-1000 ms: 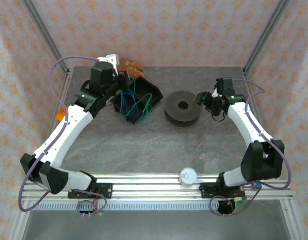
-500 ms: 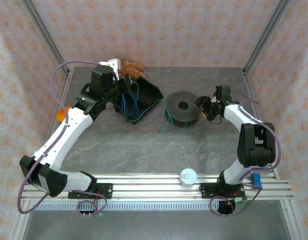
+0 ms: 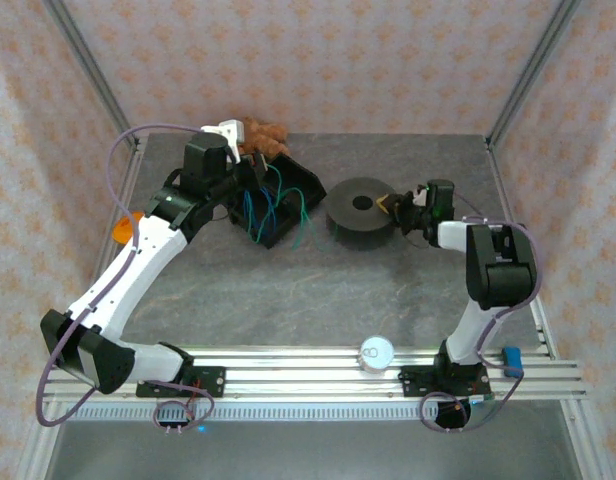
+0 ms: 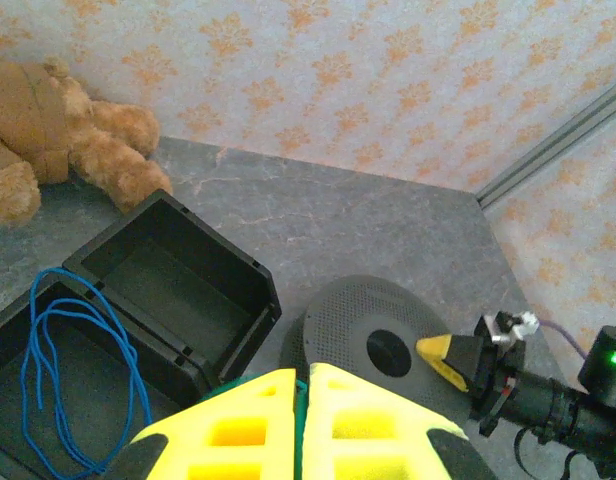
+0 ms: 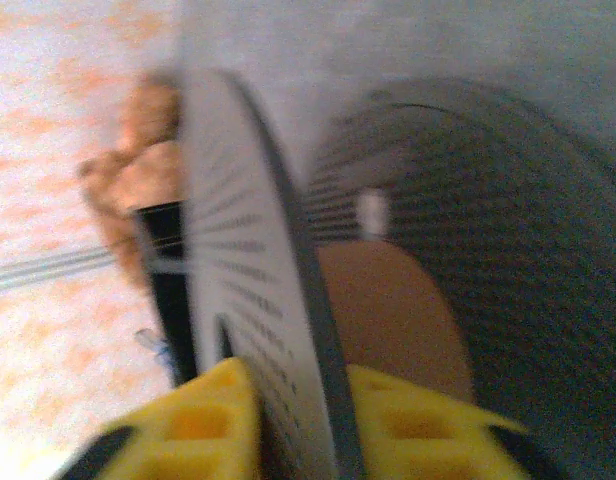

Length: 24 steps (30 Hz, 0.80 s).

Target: Wrap the cables

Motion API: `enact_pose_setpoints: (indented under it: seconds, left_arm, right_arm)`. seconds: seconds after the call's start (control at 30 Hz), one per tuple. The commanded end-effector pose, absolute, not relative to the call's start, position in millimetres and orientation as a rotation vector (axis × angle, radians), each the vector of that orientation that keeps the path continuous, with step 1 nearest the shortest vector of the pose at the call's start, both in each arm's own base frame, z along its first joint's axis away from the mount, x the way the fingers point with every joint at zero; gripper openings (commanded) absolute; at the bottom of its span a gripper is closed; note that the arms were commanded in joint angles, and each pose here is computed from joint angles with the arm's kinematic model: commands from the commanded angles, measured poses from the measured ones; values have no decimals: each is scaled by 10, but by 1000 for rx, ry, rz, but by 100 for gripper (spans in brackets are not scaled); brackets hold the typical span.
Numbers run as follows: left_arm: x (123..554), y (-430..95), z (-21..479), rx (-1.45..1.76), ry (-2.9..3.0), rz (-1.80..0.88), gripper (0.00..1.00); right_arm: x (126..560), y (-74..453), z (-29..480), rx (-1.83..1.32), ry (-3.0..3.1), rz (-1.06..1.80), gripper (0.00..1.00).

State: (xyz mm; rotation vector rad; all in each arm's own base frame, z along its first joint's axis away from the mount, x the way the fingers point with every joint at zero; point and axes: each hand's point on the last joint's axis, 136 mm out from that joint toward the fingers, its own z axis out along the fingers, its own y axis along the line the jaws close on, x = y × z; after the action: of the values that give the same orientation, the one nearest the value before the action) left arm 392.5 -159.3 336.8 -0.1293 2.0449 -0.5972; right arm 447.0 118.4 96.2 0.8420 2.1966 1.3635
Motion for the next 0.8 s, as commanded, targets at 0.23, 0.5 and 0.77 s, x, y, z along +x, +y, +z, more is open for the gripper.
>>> enact_pose_setpoints:
  seconds: [0.23, 0.5, 0.77]
  left_arm:
    - [3832, -1630, 3524, -119, 2001, -669, 0]
    - [3790, -1615, 3464, -117, 2006, -662, 0]
    - [3743, -1585, 3412, -117, 2016, -648, 0]
  right_arm:
    - [4196, 976, 1987, 614, 2260, 887, 0]
    - [3967, 1216, 2547, 197, 2325, 249, 0]
    - [4123, 1610, 2390, -34, 2364, -134, 0]
